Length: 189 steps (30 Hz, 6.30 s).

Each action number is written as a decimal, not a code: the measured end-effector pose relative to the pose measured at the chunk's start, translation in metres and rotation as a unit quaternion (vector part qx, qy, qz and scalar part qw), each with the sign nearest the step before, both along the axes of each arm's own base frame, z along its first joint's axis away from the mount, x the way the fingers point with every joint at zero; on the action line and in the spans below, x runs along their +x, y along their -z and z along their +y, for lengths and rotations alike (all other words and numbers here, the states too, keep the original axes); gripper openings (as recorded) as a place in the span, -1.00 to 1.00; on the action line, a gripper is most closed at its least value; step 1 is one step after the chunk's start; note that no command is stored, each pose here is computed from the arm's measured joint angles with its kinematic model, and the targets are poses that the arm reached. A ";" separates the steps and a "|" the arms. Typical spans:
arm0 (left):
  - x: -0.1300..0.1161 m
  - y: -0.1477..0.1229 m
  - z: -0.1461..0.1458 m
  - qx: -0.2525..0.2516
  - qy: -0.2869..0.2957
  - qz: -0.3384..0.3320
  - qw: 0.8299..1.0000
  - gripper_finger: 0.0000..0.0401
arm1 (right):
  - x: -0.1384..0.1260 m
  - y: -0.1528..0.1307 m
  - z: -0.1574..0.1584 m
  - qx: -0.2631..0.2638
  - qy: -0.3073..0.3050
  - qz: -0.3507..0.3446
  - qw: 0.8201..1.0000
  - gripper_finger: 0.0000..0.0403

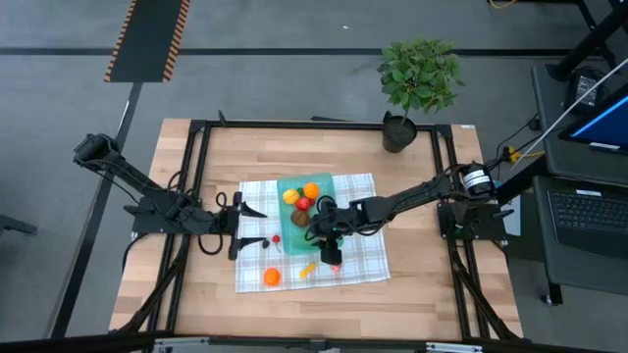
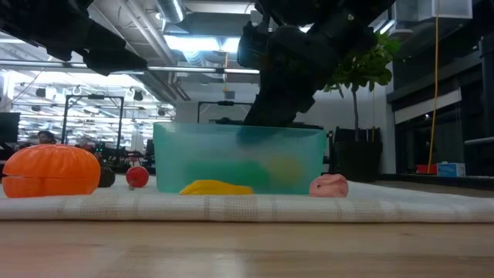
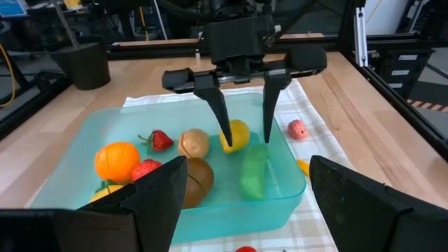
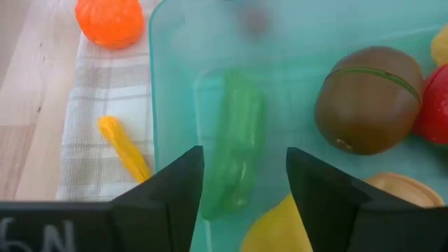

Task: Pick and placing Produce into tupperware
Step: Put the green peas into the blue bin, then put the black raspberry into the blue bin

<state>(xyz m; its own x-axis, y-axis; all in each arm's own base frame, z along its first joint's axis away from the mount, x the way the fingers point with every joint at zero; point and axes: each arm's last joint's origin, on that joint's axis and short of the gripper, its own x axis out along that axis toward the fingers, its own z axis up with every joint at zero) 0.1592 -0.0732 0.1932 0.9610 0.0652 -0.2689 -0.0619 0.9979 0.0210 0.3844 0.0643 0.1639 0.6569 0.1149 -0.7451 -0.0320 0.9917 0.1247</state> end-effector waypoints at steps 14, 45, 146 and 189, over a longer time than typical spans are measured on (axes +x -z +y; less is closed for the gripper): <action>0.000 0.000 0.000 0.005 0.001 0.002 1.000 0.45 | -0.038 -0.052 0.003 -0.066 0.014 -0.125 0.990 0.07; -0.007 0.052 -0.001 -0.077 -0.031 0.227 0.970 0.45 | -0.121 -0.022 0.027 0.016 0.008 -0.337 0.941 0.07; 0.027 0.089 -0.013 -0.080 -0.021 0.220 0.972 -0.11 | -0.121 -0.019 0.027 -0.003 -0.002 -0.329 0.944 0.07; 0.027 0.085 -0.012 -0.085 -0.030 0.207 0.974 -0.62 | -0.121 -0.018 0.026 -0.005 -0.002 -0.323 0.946 0.07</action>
